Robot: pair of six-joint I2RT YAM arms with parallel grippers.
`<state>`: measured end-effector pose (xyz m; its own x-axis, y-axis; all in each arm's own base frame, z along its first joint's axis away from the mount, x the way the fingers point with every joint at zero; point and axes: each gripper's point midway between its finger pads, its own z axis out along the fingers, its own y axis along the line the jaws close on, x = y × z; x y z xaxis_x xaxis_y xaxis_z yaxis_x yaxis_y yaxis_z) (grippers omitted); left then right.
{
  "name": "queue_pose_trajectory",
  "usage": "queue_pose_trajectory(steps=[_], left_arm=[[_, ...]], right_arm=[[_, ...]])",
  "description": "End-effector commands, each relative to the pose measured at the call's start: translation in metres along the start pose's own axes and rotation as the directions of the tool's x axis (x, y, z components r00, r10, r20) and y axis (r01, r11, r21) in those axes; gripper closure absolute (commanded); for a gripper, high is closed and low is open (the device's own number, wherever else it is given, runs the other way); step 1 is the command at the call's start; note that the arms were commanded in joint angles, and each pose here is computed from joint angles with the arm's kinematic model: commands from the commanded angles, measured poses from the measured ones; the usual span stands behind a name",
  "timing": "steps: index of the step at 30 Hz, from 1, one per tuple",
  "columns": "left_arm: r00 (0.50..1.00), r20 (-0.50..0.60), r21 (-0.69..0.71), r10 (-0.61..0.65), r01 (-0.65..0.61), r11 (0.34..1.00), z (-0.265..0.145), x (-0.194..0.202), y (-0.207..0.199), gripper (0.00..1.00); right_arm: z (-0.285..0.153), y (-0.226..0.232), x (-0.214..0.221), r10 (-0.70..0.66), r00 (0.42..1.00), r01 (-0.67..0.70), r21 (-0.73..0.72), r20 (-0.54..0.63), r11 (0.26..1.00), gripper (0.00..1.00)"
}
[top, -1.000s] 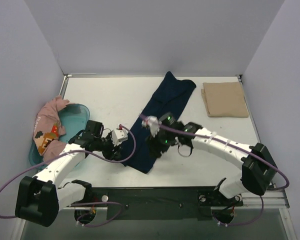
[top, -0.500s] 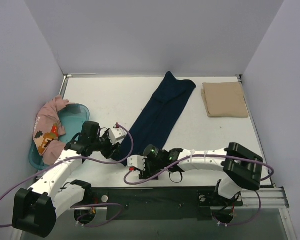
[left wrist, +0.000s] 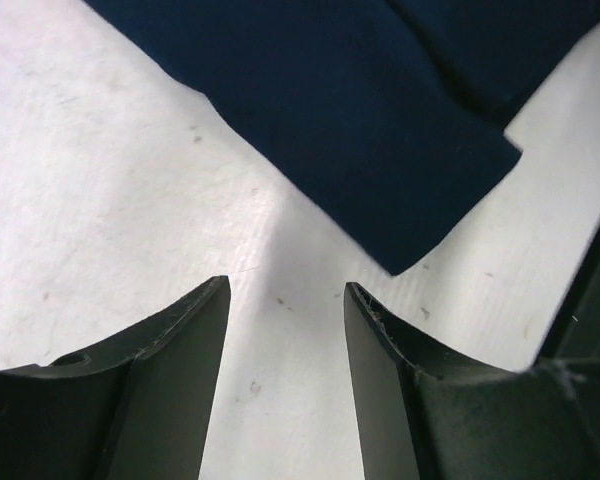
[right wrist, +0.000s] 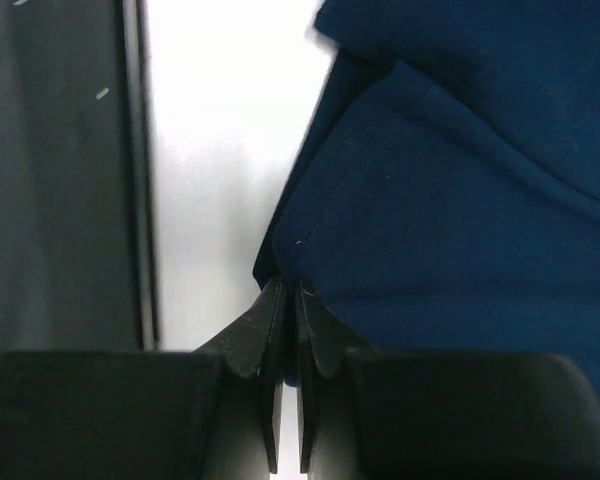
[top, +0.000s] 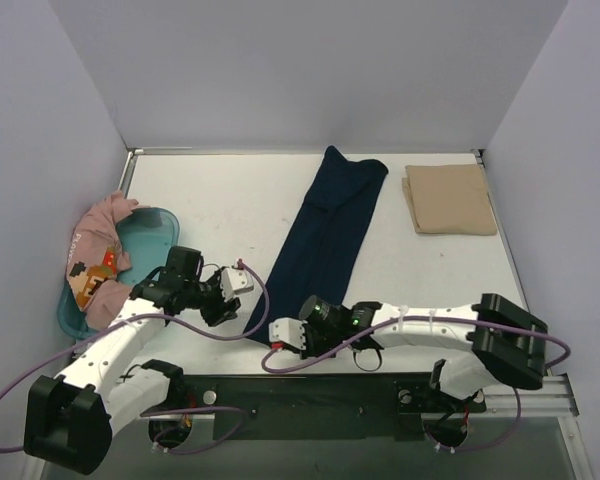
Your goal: Fold and stack the t-shirts
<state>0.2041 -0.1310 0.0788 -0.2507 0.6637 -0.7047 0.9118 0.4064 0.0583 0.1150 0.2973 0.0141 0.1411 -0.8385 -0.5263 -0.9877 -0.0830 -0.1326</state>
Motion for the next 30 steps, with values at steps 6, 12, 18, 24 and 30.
queue_pose_trajectory(steps=[6, 12, 18, 24, 30], left_arm=[[0.844, 0.189, 0.435, 0.503, -0.531, 0.727, 0.003, -0.025, -0.073, 0.37], [0.643, 0.339, 0.563, 0.687, -0.723, 0.399, 0.01, -0.01, -0.114, 0.34], [0.535, 0.427, 0.571, 0.729, -0.785, 0.241, 0.022, -0.003, -0.138, 0.32], [0.481, 0.452, 0.532, 0.751, -0.821, 0.205, 0.046, -0.006, -0.148, 0.35], [0.441, 0.435, 0.472, 0.785, -0.854, 0.218, 0.078, -0.01, -0.149, 0.42]], right_arm=[[-0.056, 0.043, 0.02, -0.046, 0.998, 0.045, -0.034, -0.036, 0.998, 1.0], [-0.061, 0.052, 0.055, -0.13, 0.973, 0.114, -0.096, -0.189, 0.989, 1.0], [-0.058, 0.056, 0.06, -0.176, 0.962, 0.155, -0.114, -0.207, 0.981, 1.0], [-0.059, 0.063, 0.066, -0.2, 0.962, 0.176, -0.14, -0.186, 0.974, 1.0], [-0.06, 0.061, 0.067, -0.214, 0.959, 0.191, -0.137, -0.187, 0.972, 1.0]])
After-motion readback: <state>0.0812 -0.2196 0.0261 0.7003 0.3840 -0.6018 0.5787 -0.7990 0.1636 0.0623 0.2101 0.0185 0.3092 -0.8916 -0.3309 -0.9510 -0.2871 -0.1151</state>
